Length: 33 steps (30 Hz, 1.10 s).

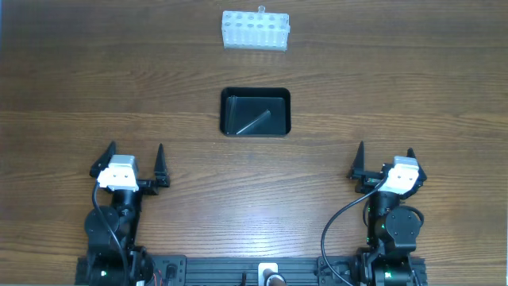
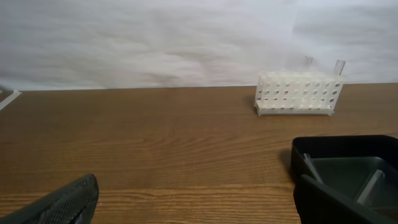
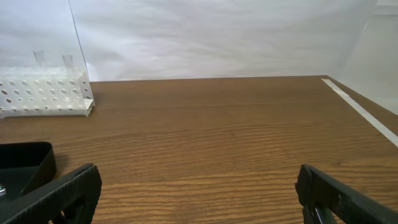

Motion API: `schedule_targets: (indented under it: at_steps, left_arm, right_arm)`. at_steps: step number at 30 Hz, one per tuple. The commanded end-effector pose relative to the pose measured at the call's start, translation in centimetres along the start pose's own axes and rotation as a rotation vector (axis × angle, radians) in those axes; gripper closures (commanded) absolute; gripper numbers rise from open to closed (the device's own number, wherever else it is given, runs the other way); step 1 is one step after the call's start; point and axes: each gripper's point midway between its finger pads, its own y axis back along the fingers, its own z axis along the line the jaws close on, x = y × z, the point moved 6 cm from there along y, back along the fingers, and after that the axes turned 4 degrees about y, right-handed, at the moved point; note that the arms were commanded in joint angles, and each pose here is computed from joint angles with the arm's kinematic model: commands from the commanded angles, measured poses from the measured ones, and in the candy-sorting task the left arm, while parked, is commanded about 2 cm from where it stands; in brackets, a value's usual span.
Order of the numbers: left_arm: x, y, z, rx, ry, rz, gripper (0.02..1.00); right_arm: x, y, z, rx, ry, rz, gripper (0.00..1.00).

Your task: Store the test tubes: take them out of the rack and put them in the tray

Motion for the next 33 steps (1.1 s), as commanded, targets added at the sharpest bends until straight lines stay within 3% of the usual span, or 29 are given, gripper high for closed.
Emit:
schedule_targets:
  at_steps: [1, 29, 33]
  left_arm:
    - [0.2, 0.0, 0.0, 0.004, -0.014, 0.004, 0.018]
    - [0.2, 0.0, 0.0, 0.004, -0.014, 0.004, 0.018]
    - [0.2, 0.0, 0.0, 0.004, -0.014, 0.004, 0.018]
  right_arm:
    - [0.2, 0.0, 0.1, -0.007, -0.006, 0.001, 0.009]
    - [0.3, 0.0, 0.1, -0.008, -0.006, 0.003, 0.009]
    - [-0.7, -0.3, 0.9, -0.074, -0.054, -0.041, 0.009]
